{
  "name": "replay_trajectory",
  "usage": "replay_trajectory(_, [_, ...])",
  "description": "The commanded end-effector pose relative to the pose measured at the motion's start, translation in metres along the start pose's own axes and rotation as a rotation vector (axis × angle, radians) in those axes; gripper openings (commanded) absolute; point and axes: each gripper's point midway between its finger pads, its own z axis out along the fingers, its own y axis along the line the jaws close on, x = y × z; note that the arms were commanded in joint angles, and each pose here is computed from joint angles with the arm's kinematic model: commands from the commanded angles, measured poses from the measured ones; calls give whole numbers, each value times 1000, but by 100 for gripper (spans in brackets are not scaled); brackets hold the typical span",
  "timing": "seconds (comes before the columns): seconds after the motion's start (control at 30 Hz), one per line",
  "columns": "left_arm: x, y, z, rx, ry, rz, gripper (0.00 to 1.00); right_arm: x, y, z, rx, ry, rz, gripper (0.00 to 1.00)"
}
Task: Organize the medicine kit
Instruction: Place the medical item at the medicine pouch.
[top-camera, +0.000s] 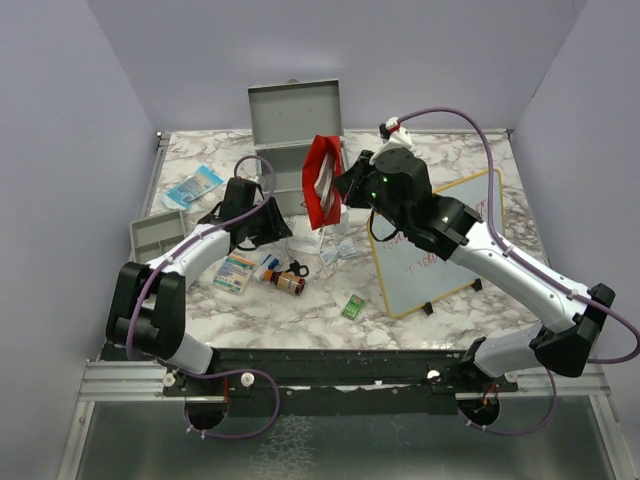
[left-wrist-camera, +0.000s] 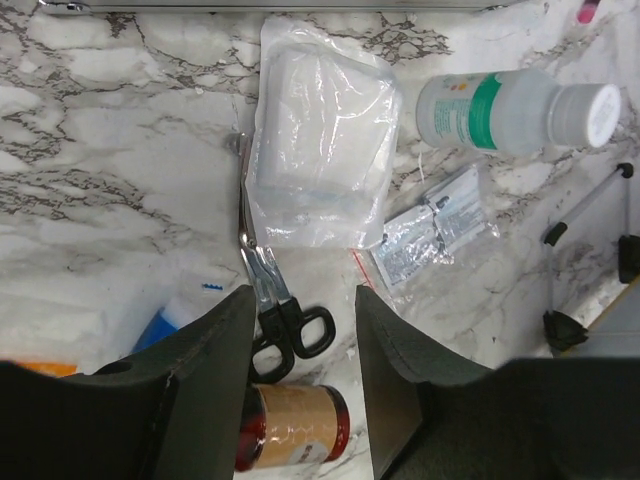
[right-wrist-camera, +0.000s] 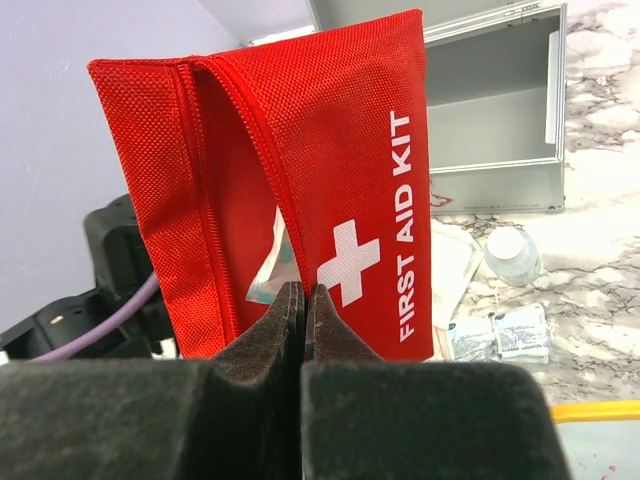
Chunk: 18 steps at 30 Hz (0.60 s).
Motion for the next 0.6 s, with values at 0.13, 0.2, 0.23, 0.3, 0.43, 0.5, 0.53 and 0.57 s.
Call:
replay_trajectory(0.13, [-32, -18, 30, -29, -141, 48, 45, -13, 2, -16, -32, -36, 0, 0])
replay_trajectory(0.2, [-31, -17, 37, -46, -138, 57, 45, -13, 1, -17, -31, -35, 3, 1])
replay_trajectory(0.23, [-31, -15, 41, -57, -140, 61, 45, -13, 2, -18, -34, -37, 6, 1])
replay_trajectory(0.3, [-31, -14, 46, -63, -144, 60, 45, -12, 1, -18, -36, -33, 7, 0])
replay_trajectory(0.43, [-35, -14, 55, -62, -155, 53, 45, -11, 3, -19, -40, -22, 4, 1])
replay_trajectory(0.5, [-35, -11, 61, -71, -151, 52, 45, -12, 3, -19, -39, -22, 3, 1])
replay_trajectory(0.53, [-34, -10, 64, -75, -144, 54, 45, -12, 3, -19, -38, -21, 3, 0])
replay_trajectory(0.57, [-32, -9, 66, -76, -136, 55, 45, -12, 3, -20, -39, -22, 4, 0])
